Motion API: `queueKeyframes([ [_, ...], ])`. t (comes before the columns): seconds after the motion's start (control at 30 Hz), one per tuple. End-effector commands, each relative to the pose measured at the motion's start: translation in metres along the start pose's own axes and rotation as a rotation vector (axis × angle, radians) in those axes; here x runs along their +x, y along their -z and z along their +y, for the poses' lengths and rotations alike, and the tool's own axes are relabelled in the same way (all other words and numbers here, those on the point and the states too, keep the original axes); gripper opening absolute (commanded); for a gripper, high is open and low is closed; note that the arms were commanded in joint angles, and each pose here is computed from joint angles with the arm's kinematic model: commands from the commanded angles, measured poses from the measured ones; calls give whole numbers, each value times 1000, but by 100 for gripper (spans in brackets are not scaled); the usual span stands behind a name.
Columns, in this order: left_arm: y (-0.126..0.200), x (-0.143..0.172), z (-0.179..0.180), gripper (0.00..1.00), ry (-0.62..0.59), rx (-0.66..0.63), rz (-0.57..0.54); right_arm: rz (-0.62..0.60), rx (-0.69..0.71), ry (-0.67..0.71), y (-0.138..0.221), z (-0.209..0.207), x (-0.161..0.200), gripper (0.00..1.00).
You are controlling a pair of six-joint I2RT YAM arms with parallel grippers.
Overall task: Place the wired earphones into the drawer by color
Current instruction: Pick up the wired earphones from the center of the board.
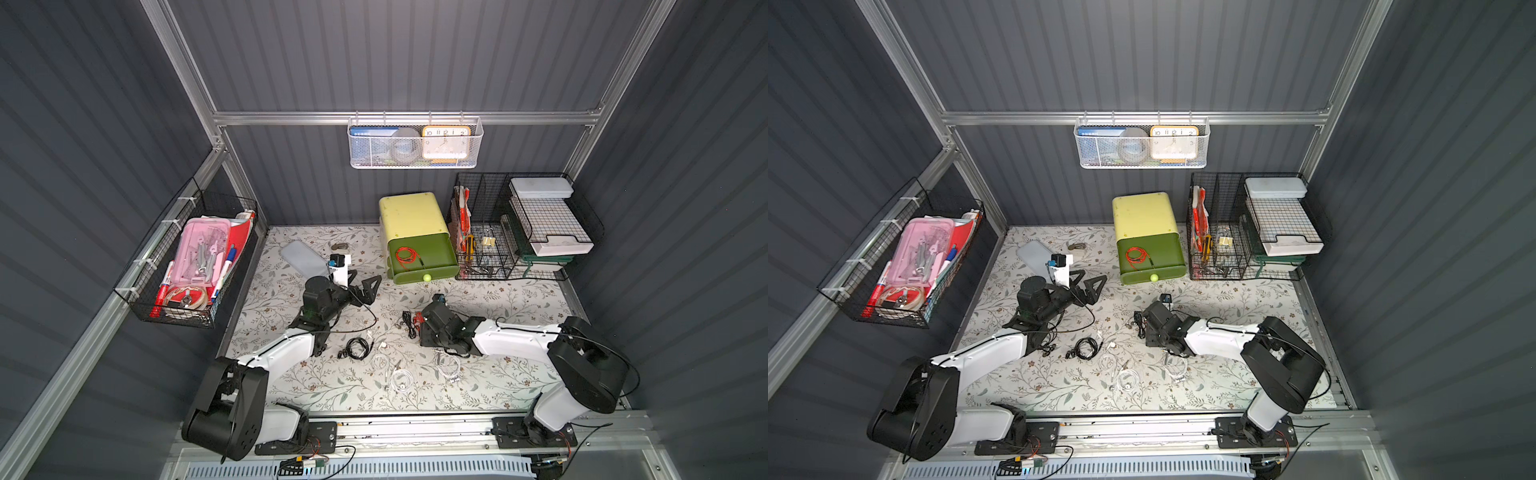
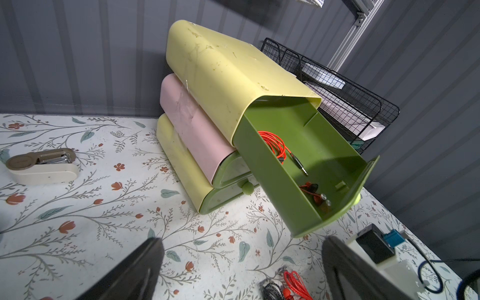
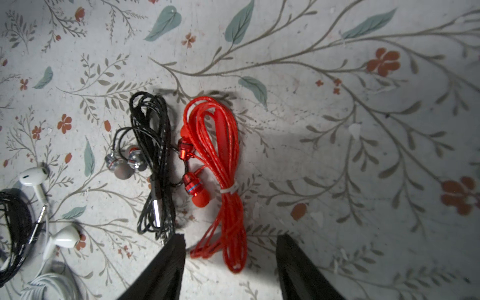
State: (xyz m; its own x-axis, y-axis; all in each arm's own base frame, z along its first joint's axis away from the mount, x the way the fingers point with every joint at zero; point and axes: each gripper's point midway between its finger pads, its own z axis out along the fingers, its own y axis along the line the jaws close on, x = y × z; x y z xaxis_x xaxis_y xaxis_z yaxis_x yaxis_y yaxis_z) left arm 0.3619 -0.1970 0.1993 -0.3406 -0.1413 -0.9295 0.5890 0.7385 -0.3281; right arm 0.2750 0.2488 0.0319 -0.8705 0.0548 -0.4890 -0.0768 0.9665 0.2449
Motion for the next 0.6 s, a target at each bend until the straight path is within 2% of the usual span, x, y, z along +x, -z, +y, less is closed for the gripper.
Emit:
queueKeyframes([
  [0.0,0,-1,-3,99,-22,12,-4,-23,8,-1,-3,4,-7,59],
  [0.17,0,-1,-3,99,-22,9,-3,-23,19,-6,-5,1,-5,54],
  [0.3,0,-1,-3,99,-20,10,-3,-23,31,-8,-6,-2,-3,40],
  [0.57,1,-1,-3,99,-23,8,-4,-21,40,-11,-6,-5,-2,24],
])
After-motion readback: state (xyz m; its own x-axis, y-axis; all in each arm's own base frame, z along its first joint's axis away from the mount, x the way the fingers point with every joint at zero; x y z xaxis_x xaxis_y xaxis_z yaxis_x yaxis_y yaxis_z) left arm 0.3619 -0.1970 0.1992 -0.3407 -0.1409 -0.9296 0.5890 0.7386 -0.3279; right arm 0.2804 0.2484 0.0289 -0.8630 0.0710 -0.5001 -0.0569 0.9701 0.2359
